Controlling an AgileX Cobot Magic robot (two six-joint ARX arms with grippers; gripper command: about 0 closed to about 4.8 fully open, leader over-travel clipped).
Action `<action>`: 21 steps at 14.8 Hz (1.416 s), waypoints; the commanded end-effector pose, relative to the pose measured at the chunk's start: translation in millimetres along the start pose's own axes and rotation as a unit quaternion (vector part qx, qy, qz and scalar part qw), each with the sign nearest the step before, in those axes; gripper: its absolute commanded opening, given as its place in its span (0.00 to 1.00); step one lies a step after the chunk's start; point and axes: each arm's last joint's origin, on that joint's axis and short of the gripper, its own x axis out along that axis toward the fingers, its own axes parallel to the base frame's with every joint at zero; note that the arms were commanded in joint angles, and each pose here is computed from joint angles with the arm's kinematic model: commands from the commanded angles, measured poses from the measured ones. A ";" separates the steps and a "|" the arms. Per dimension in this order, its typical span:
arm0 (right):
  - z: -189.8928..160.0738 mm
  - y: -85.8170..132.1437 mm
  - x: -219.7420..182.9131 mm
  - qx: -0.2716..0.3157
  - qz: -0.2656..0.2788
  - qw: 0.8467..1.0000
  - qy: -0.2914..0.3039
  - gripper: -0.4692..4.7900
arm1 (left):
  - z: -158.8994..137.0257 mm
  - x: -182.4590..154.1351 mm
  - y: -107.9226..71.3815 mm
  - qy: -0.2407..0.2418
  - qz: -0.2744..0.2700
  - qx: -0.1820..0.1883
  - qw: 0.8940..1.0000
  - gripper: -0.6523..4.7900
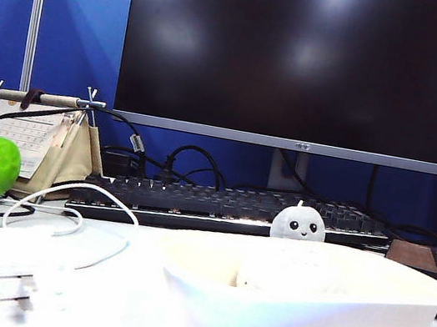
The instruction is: Place the tilting octopus upright.
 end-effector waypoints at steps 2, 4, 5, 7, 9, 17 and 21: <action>0.5 0.2 0.1 0.000 0.001 1.000 -0.006 0.08 | 1.8 -1.4 -2.8 -0.009 -0.014 0.000 1.000 0.21; 0.6 0.4 0.0 0.000 0.002 1.000 -0.006 0.08 | 1.4 -1.4 -5.1 -0.008 -0.025 -0.001 1.000 0.21; 0.7 0.4 0.0 0.000 0.002 1.000 -0.007 0.08 | 1.7 -2.7 -5.3 -0.011 -0.024 0.004 1.000 0.21; 0.6 0.4 0.0 0.000 0.002 1.000 -0.006 0.08 | -1.2 -4.8 -5.2 -0.013 -0.022 0.046 0.999 0.21; 0.6 0.4 0.0 0.000 0.002 1.000 -0.006 0.08 | -12.2 -4.6 -4.0 0.002 -0.021 0.050 0.999 0.21; 0.3 0.4 0.0 0.000 0.002 1.000 -0.005 0.08 | -39.8 -2.7 -0.5 0.054 -0.017 0.061 0.997 0.21; 0.3 0.4 0.0 0.000 0.002 1.000 -0.005 0.08 | -39.7 -2.7 0.3 0.054 -0.005 0.071 0.996 0.21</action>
